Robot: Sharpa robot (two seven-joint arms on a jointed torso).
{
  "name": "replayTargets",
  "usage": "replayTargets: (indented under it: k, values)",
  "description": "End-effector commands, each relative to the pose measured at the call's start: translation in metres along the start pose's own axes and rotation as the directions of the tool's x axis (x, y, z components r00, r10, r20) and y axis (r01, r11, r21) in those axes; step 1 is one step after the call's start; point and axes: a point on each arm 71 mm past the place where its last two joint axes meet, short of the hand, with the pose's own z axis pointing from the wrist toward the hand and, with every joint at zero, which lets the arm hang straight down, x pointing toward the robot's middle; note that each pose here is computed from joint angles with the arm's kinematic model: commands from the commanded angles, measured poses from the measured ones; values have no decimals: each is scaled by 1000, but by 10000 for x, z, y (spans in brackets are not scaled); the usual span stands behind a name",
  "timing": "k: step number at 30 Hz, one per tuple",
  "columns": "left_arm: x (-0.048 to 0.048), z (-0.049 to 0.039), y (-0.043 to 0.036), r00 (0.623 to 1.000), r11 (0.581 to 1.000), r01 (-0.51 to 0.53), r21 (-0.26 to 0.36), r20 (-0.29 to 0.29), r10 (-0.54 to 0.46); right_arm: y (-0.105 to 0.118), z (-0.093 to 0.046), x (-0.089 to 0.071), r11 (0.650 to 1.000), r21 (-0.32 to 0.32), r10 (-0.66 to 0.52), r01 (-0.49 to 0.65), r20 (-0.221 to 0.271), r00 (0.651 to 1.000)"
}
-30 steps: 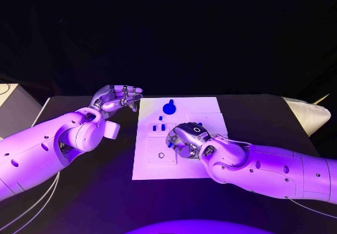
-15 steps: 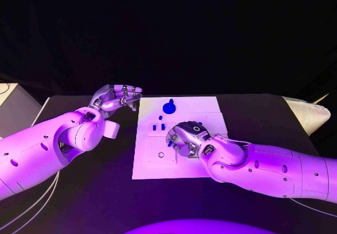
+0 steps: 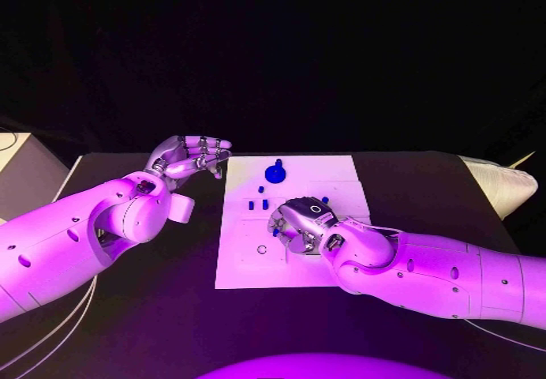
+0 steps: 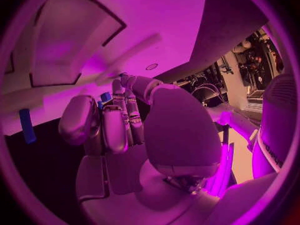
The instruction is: Assemble the parts on the task board
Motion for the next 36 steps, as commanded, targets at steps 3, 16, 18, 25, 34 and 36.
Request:
replayTargets:
  k: [3, 16, 18, 25, 34, 36]
  values:
    - [18, -1, -10, 1000, 1000, 9, 4, -15, -9, 7, -5, 87, 999, -1, -38, 38, -67, 997]
    - [13, -2, -10, 1000, 1000, 9, 4, -15, -9, 5, -28, 61, 1000, -17, -1, 0, -29, 1000]
    - [11, -3, -10, 1000, 1000, 9, 4, -15, -9, -9, -36, 53, 1000, -11, 1, -1, -23, 1000]
    - [6, -3, -8, 1000, 1000, 8, 3, -15, -8, -71, -70, 17, 1000, 22, 2, -3, 11, 1000]
    - [5, -2, -2, 1000, 1000, 9, 1, -15, -9, -112, -147, -67, 999, 38, 20, -22, 52, 998]
    - [5, -3, 1, 1000, 1000, 9, 0, -16, -9, -137, -175, -111, 999, 44, 30, -32, 63, 998]
